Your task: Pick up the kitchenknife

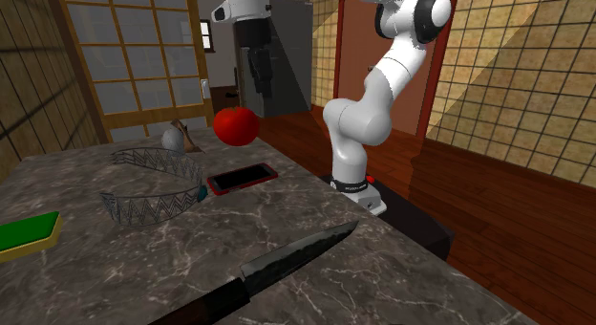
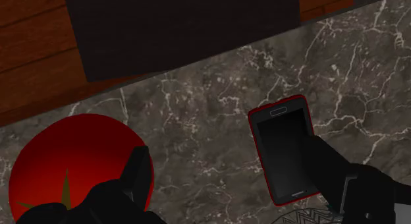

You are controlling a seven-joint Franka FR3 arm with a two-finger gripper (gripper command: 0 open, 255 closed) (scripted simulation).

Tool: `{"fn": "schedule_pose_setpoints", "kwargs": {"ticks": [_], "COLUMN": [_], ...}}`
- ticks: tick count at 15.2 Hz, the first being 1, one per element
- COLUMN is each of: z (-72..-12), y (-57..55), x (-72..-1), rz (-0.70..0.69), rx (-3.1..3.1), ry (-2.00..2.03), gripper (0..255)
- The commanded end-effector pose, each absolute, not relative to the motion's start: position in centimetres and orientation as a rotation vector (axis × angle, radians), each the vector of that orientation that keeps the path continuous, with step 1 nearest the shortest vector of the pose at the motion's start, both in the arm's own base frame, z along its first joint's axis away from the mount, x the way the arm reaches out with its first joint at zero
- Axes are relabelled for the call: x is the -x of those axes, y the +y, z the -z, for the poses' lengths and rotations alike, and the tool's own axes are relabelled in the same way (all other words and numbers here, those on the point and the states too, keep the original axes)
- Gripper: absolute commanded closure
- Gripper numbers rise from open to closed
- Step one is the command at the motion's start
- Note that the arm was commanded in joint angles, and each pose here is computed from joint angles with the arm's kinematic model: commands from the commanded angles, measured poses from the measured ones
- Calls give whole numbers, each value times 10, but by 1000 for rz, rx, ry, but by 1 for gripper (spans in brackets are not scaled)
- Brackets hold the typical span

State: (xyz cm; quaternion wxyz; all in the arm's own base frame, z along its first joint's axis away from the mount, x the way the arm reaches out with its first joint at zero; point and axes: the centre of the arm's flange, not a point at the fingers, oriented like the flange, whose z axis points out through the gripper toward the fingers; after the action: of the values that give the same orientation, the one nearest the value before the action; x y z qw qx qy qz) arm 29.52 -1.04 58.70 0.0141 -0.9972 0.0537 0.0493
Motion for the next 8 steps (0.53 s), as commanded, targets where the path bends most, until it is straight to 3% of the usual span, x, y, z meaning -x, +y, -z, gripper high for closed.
{"fn": "schedule_pose_setpoints", "kwargs": {"ticks": [1,8], "z": [-587,-557], "y": [-10,66], "x": [-295,-327], "rz": [-154,-122], "rx": [3105,3084], "ry": [167,93], "gripper": [0,0]}}
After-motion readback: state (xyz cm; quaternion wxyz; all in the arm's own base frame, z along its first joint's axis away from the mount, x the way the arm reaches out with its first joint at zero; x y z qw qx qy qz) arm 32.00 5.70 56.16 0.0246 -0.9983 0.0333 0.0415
